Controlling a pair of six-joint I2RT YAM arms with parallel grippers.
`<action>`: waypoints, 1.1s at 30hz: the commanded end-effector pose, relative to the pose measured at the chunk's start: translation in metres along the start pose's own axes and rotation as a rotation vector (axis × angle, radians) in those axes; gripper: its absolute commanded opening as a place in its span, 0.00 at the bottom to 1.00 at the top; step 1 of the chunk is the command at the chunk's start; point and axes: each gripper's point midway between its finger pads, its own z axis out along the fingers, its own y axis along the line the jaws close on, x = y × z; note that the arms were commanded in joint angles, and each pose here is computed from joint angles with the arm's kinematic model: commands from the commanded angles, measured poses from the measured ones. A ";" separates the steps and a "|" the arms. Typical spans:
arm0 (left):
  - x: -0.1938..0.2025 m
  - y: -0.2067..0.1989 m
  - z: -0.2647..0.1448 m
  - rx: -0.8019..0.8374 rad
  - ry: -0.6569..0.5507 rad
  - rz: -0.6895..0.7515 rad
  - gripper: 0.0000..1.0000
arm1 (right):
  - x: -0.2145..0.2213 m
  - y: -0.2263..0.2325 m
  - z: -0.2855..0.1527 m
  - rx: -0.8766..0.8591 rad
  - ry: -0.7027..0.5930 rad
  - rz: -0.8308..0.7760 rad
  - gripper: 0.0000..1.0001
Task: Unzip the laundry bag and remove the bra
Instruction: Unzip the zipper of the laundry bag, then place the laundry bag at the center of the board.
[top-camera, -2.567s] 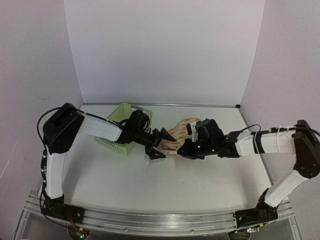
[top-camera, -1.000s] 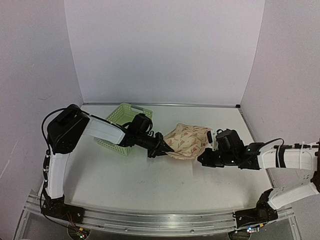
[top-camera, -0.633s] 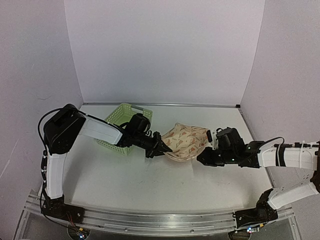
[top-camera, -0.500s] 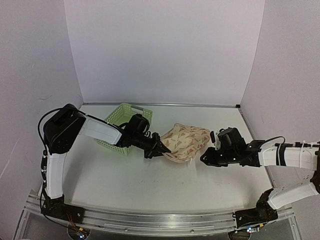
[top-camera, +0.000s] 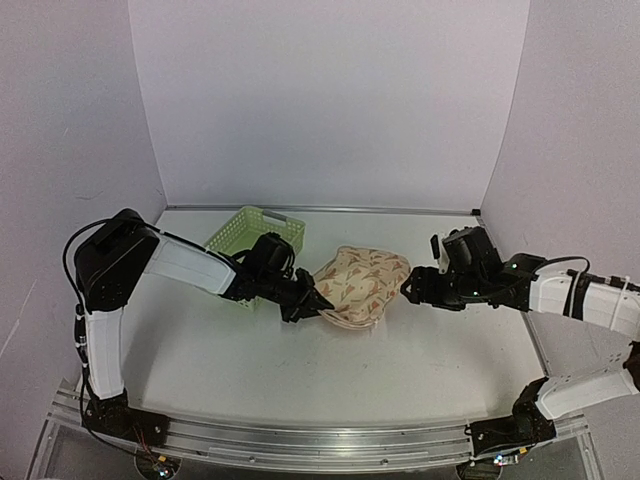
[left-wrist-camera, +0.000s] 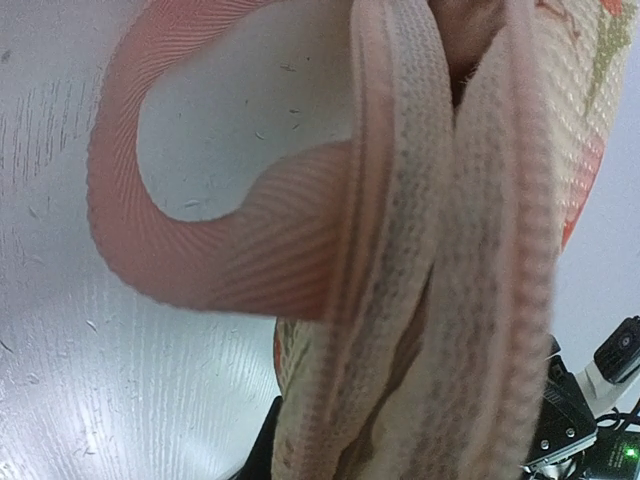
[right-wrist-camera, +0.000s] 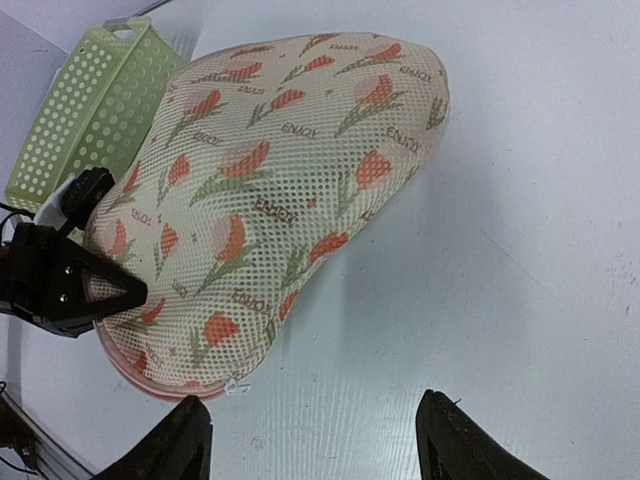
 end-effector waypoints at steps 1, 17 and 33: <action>0.010 -0.042 -0.016 0.083 -0.075 0.039 0.00 | -0.025 0.010 0.000 -0.004 -0.028 0.052 0.76; 0.037 -0.044 -0.004 0.056 -0.247 0.005 0.45 | -0.037 0.026 0.026 -0.044 -0.030 0.241 0.87; 0.057 -0.042 -0.045 0.058 -0.364 0.116 0.67 | -0.030 0.020 0.063 0.006 -0.002 0.332 0.93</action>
